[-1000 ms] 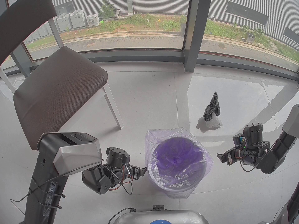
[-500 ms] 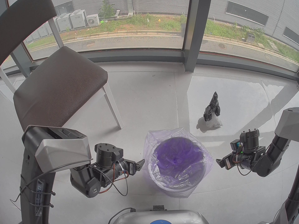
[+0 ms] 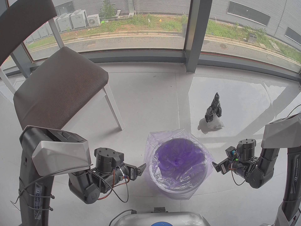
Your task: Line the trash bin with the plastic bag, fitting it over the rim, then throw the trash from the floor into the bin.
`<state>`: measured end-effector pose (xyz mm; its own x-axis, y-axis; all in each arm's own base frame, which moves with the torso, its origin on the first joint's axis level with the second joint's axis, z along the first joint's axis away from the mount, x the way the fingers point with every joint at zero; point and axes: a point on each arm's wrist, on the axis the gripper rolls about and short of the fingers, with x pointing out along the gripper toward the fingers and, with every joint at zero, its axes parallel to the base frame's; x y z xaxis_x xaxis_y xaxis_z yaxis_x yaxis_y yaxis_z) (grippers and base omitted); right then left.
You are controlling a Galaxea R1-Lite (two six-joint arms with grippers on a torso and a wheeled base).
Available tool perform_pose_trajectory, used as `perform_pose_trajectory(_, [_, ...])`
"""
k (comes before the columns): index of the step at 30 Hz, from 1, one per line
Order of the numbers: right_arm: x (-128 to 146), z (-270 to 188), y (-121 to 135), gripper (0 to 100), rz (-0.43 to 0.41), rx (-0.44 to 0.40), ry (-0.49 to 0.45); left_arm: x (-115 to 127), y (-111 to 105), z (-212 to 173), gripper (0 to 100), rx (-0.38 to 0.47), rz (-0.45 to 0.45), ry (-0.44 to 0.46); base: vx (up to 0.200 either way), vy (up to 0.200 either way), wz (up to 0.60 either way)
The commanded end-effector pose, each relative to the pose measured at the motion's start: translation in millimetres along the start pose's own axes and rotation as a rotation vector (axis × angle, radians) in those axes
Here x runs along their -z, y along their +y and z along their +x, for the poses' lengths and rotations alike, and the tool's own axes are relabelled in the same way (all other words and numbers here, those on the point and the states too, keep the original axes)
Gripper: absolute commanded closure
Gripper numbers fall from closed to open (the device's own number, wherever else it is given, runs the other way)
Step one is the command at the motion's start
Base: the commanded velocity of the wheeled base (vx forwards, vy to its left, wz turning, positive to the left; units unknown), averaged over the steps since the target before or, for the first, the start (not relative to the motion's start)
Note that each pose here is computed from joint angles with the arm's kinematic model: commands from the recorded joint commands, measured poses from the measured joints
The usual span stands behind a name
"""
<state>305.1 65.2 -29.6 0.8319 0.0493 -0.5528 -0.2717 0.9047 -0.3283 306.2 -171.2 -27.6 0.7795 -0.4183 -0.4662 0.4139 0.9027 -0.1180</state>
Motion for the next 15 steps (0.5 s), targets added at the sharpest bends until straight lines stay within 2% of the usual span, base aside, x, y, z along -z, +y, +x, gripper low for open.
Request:
perform_pose_trajectory(1, [7.4, -5.7, 3.7, 0, -0.031, -0.006, 0.009, -5.7, -5.1, -6.2, 0, -0.007, 0.005, -0.023, 0.000, 0.000, 0.00])
perform_pose_trajectory(8, [1.7, -29.4, 24.6, 0, -0.096, -0.058, -0.015, -5.5, -4.3, -13.4, 0, -0.005, 0.008, -0.054, 0.000, 0.000, 0.00])
perform_pose_trajectory(15, [-6.8, -39.7, 25.2, 0, -0.130, -0.021, -0.077, -6.4, -3.7, -16.5, 0, -0.005, 0.008, -0.076, 0.000, 0.000, 0.00])
